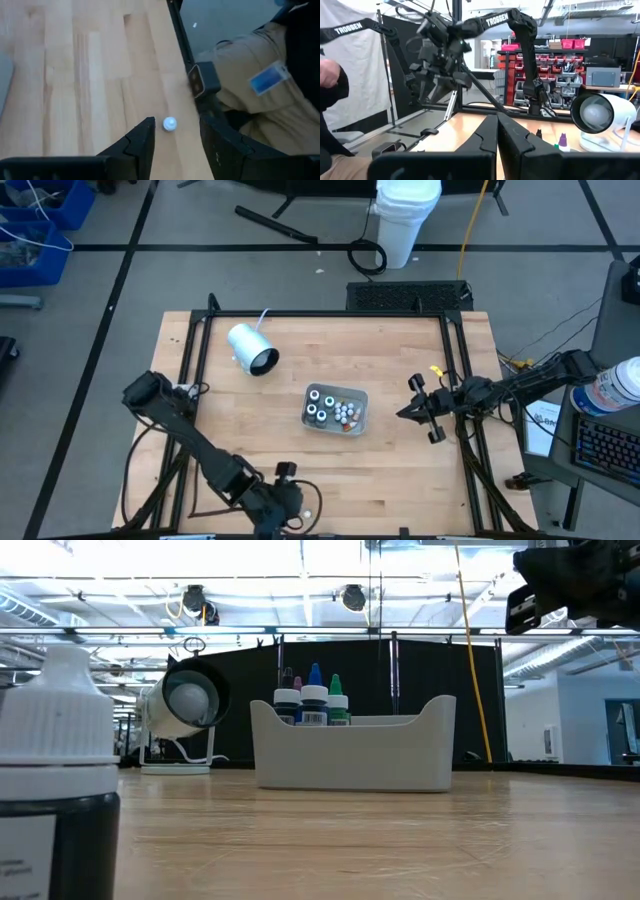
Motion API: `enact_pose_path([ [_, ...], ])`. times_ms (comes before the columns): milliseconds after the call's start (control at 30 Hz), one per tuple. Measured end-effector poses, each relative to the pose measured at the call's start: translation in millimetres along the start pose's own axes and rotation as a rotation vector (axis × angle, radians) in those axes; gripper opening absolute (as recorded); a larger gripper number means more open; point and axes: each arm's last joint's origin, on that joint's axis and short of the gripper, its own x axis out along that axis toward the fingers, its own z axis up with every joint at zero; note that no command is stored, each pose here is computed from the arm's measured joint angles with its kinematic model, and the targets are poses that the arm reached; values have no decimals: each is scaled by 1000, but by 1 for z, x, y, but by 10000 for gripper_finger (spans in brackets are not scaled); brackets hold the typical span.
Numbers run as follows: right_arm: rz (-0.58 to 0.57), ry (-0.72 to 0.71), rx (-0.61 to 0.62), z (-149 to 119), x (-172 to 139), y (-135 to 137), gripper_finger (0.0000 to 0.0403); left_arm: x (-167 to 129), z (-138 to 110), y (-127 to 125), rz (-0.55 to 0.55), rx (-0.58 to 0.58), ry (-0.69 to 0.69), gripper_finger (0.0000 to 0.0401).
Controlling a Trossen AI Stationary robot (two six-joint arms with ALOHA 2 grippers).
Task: Pick & Place food coloring
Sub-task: Put the small black food coloring bottle into the gray bin
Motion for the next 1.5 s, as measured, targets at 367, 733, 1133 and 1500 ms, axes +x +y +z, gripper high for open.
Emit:
enact_pose_path([
  [367, -4, 37, -18, -4, 0, 0, 0, 24, 12, -10, -168, -83, 77, 161],
  [733, -4, 53, 15, -5, 0, 0, 0, 61, 19, -17, -197, 28, 229, 194],
  [1133, -3, 54, -4, -6, 0, 0, 0, 75, 14, 14, -176, 146, 267, 287],
  [1500, -3, 55, -13, -6, 1, 0, 0, 81, 10, 19, -195, 119, 262, 261],
])
